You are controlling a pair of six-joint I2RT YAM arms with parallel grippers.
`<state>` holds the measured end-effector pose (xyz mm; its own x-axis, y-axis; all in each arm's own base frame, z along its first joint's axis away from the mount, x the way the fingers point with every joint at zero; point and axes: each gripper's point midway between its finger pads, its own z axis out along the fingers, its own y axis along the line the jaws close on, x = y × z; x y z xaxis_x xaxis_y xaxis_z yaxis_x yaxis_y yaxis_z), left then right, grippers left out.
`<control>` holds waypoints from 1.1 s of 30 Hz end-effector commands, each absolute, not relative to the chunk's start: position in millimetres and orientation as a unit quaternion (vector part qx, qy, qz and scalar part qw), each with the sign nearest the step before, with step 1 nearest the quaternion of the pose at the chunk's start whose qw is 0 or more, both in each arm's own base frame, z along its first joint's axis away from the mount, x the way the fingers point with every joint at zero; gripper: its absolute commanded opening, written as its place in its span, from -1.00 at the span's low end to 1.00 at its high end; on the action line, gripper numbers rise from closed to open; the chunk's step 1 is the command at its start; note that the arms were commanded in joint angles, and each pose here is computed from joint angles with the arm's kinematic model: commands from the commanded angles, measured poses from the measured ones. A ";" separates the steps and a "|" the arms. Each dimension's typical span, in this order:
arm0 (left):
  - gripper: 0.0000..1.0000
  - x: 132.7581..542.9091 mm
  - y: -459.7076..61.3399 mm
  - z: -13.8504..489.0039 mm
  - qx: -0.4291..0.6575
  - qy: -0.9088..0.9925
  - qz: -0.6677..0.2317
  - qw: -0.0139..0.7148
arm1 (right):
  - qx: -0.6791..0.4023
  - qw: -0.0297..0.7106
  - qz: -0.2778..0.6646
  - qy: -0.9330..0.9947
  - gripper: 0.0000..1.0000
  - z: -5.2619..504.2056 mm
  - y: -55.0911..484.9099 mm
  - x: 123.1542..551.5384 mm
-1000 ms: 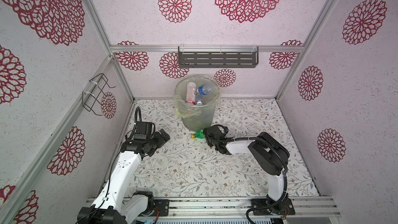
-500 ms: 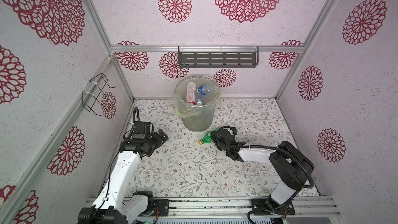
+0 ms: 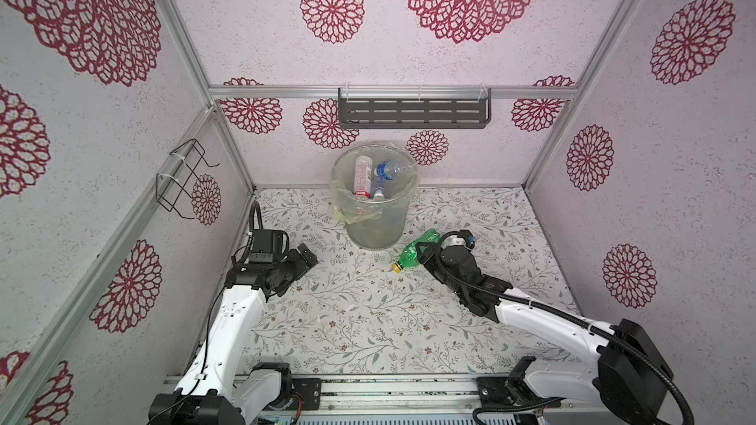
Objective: Throw the plastic bottles in the bin
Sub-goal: Pick up the plastic bottle from the center of the table.
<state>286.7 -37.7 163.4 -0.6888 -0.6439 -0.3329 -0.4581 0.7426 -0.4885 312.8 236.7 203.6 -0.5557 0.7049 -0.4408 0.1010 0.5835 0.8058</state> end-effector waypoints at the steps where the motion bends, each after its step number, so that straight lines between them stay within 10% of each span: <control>1: 0.95 292.0 -33.7 173.6 -0.305 0.896 -0.185 0.263 | 0.232 0.439 0.376 0.782 0.07 240.5 226.1 312.6; 20: 0.95 293.4 -32.7 178.5 -0.314 0.890 -0.190 0.270 | 0.164 0.541 0.412 0.715 0.09 380.3 209.5 306.9; 33: 0.95 289.9 -32.0 176.6 -0.319 0.888 -0.191 0.271 | 0.164 0.518 0.423 0.725 0.09 355.1 189.1 279.1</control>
<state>288.0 -35.9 170.4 -0.6701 -0.6609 -0.3380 -0.4643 0.7284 -0.5039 285.3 192.1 347.2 -0.4110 0.6692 -0.6191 -0.1756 0.6083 0.7741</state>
